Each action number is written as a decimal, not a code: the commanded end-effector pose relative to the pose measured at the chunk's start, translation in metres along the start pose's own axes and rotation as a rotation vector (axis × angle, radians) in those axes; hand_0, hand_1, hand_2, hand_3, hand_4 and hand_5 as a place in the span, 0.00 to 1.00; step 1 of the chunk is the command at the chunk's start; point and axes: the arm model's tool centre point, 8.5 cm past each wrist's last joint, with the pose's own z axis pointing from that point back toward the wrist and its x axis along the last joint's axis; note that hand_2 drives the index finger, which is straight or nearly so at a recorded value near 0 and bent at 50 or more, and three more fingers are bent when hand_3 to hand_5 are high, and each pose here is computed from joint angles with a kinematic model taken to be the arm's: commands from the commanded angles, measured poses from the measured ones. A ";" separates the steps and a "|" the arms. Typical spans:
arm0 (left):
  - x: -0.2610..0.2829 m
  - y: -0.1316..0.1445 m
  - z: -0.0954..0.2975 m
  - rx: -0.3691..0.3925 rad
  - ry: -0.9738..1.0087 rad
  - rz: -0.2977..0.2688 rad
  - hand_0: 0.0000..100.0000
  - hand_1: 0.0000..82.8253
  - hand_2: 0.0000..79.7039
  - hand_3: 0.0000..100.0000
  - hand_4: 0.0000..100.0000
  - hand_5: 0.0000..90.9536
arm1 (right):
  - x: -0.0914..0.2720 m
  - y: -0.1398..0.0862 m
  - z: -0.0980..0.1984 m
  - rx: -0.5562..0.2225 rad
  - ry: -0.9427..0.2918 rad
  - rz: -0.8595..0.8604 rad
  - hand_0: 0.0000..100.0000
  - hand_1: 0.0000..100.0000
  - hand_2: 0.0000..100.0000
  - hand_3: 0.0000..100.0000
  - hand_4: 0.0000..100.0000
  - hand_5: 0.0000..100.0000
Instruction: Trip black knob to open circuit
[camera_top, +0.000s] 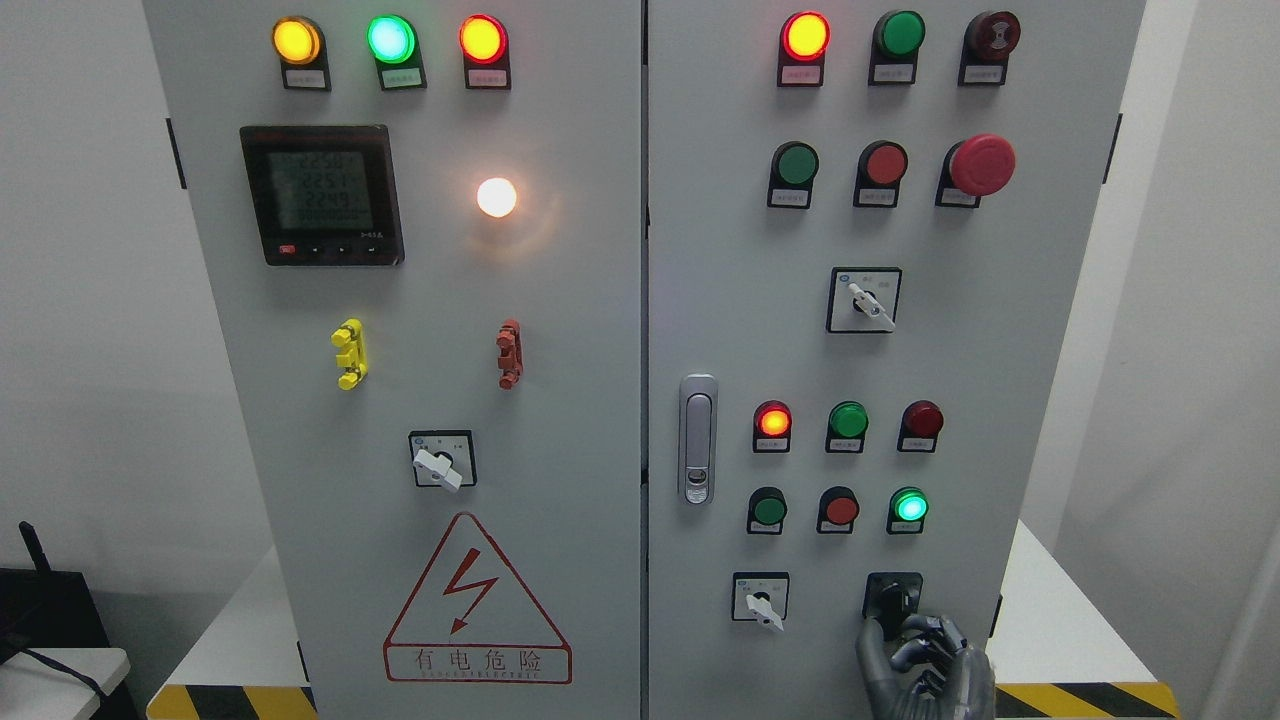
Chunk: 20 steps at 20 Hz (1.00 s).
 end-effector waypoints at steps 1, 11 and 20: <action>0.005 -0.001 0.000 -0.005 -0.009 -0.034 0.12 0.47 0.00 0.00 0.00 0.00 | 0.000 -0.002 -0.001 -0.007 -0.006 0.016 0.47 0.79 0.57 0.85 0.82 0.92; 0.005 -0.001 0.000 -0.005 -0.009 -0.034 0.12 0.47 0.00 0.00 0.00 0.00 | 0.000 -0.003 -0.001 -0.009 -0.014 0.034 0.46 0.79 0.57 0.85 0.82 0.92; 0.005 -0.001 0.000 -0.005 -0.009 -0.032 0.12 0.47 0.00 0.00 0.00 0.00 | 0.000 -0.003 -0.001 -0.009 -0.015 0.036 0.46 0.79 0.57 0.84 0.82 0.92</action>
